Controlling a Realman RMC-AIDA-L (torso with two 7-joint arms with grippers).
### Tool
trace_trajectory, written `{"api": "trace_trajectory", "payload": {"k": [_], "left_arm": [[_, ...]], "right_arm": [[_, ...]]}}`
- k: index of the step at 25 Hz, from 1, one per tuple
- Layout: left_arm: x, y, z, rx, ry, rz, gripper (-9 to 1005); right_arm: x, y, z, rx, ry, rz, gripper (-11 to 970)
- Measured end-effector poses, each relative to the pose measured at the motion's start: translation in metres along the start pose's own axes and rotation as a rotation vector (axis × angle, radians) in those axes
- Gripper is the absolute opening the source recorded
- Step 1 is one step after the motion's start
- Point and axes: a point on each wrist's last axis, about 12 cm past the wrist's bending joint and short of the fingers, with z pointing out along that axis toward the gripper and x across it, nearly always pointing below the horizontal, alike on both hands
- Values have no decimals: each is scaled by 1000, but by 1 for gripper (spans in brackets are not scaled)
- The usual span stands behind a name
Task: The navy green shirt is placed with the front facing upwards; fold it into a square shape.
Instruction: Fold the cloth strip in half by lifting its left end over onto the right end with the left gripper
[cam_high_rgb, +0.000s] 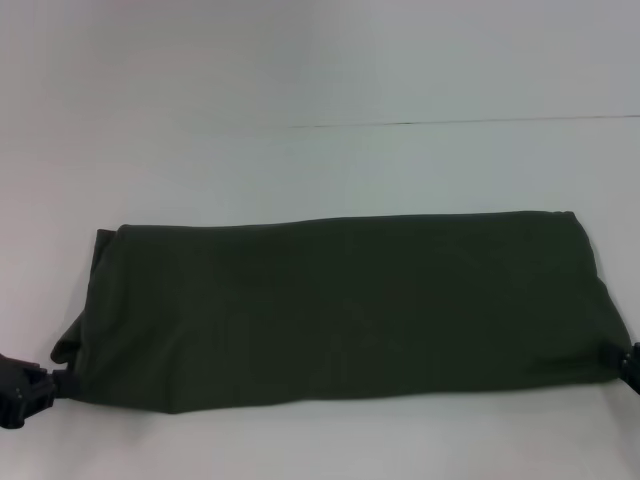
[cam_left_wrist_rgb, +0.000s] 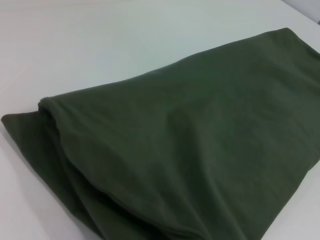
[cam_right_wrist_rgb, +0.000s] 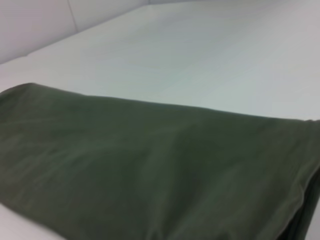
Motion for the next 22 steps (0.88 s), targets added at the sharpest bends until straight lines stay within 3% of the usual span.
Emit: {"api": "trace_trajectory", "payload": {"k": [5,14,17,22], "left_arm": [[-4,-5,5,60,41,2,119],[-7,-3,9,38,31,-27,125],[-10,1,6,8,-1,-48,341],[-14,7,0,-36,-86,-80,443]], "right_arm": [[-1,-1,-7,12,-39,3,57],[-1,-3,-10,27,-49,-39,224],[-3,-7,-15,51,-51,-51,300],[-5,-12,-22,79,-47,-68,497]]}}
